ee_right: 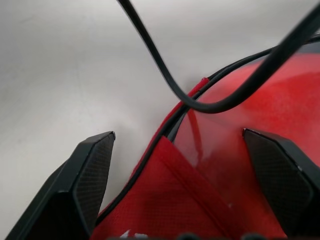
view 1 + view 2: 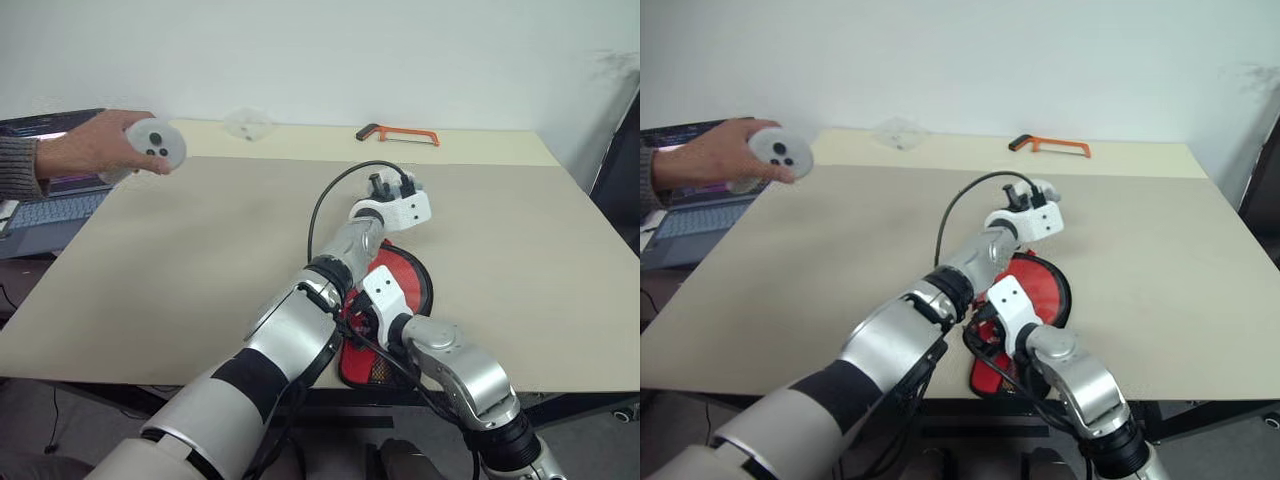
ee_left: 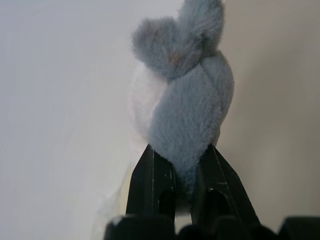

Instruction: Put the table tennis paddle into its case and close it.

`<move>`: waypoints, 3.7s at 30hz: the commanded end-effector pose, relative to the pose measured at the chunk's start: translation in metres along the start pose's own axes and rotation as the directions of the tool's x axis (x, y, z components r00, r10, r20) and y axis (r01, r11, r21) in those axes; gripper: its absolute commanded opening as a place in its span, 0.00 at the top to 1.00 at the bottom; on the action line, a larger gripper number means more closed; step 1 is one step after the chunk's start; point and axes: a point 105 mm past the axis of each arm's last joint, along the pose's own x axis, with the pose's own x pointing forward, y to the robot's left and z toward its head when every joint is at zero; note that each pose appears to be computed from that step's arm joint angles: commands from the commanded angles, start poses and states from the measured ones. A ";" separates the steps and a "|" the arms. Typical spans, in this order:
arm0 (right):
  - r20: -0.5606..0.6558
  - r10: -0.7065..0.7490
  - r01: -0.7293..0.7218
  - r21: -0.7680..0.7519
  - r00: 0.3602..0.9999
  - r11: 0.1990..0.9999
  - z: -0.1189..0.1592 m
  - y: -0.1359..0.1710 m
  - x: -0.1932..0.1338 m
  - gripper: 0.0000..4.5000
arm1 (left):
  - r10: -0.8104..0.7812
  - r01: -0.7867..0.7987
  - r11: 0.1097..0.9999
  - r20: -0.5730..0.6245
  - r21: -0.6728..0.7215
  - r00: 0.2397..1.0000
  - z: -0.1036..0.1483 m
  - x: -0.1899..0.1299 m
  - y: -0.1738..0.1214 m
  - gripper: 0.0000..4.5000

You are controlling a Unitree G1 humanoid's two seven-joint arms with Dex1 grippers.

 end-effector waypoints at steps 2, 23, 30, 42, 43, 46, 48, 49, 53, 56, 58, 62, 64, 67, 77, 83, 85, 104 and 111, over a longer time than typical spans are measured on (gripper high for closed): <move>-0.100 0.020 -0.014 0.053 0.995 0.998 -0.024 0.008 0.002 0.00 | 0.085 -0.104 0.992 0.227 0.077 0.970 0.066 0.001 0.024 0.98; -0.091 0.017 -0.013 0.048 0.996 0.999 -0.024 0.002 0.007 0.00 | -0.196 0.109 0.954 0.302 0.280 0.933 0.069 -0.014 -0.049 0.98; -0.088 0.019 -0.016 0.033 0.996 0.999 -0.022 -0.007 0.010 0.00 | -0.324 0.270 0.936 0.250 0.226 0.913 0.044 -0.018 -0.064 0.45; -0.072 0.003 -0.003 -0.008 0.997 1.000 -0.012 -0.034 0.011 0.00 | -0.474 0.485 0.873 0.292 0.038 0.831 0.014 -0.027 -0.055 0.01; -0.070 0.004 -0.005 -0.016 0.998 1.000 -0.010 -0.037 0.011 0.00 | -0.479 0.503 0.864 0.309 0.000 0.822 0.011 -0.028 -0.048 0.01; -0.058 0.018 -0.020 -0.032 0.998 0.999 -0.004 -0.042 0.009 0.00 | -0.454 0.523 0.845 0.371 -0.109 0.810 0.006 -0.027 -0.017 0.01; -0.051 0.039 -0.042 -0.044 0.998 0.998 -0.002 -0.045 0.007 0.00 | -0.412 0.507 0.846 0.402 -0.165 0.818 0.000 -0.027 0.007 0.01; -0.048 0.058 -0.061 -0.051 0.997 0.997 0.000 -0.045 0.005 0.00 | -0.389 0.496 0.846 0.412 -0.194 0.824 -0.005 -0.028 0.019 0.01; -0.036 0.158 -0.161 -0.101 0.987 0.982 0.005 -0.039 -0.007 0.00 | -0.325 0.469 0.840 0.438 -0.272 0.838 -0.027 -0.034 0.055 0.01; -0.031 0.251 -0.253 -0.154 0.967 0.955 0.009 -0.037 -0.026 0.00 | -0.294 0.466 0.820 0.453 -0.333 0.842 -0.049 -0.044 0.075 0.01; -0.031 0.278 -0.280 -0.169 0.960 0.945 0.014 -0.043 -0.039 0.00 | -0.289 0.492 0.780 0.475 -0.387 0.831 -0.059 -0.051 0.081 0.01; 0.005 0.296 -0.289 -0.205 0.955 0.935 0.037 -0.061 -0.064 0.00 | -0.294 0.572 0.689 0.550 -0.445 0.782 -0.076 -0.071 0.077 0.01; 0.050 0.301 -0.284 -0.221 0.952 0.933 0.056 -0.072 -0.080 0.00 | -0.295 0.634 0.623 0.613 -0.458 0.733 -0.076 -0.085 0.068 0.01; 0.132 0.259 -0.223 -0.241 0.957 0.944 0.084 -0.096 -0.095 0.00 | -0.293 0.676 0.560 0.648 -0.479 0.703 -0.070 -0.098 0.051 0.01; 0.218 -0.332 0.352 -0.061 0.918 0.934 0.128 -0.230 -0.058 0.00 | -0.288 0.644 0.431 0.580 -0.633 0.762 -0.036 -0.106 -0.030 0.01; 0.177 -0.463 0.454 0.089 0.869 0.886 0.120 -0.250 -0.024 0.00 | -0.270 0.501 0.441 0.422 -0.745 0.865 -0.043 -0.098 -0.057 0.01; 0.161 -0.465 0.454 0.103 0.871 0.885 0.115 -0.247 -0.014 0.00 | -0.266 0.461 0.450 0.378 -0.765 0.887 -0.046 -0.096 -0.062 0.01; -0.079 -0.470 0.469 0.317 0.879 0.824 0.049 -0.220 0.025 0.00 | -0.266 0.434 0.438 0.347 -0.788 0.899 -0.033 -0.094 -0.062 0.01; -0.066 -0.502 0.492 0.342 0.863 0.801 0.051 -0.222 0.024 0.14 | -0.341 0.470 0.392 0.349 -0.791 0.873 -0.019 -0.084 -0.083 0.00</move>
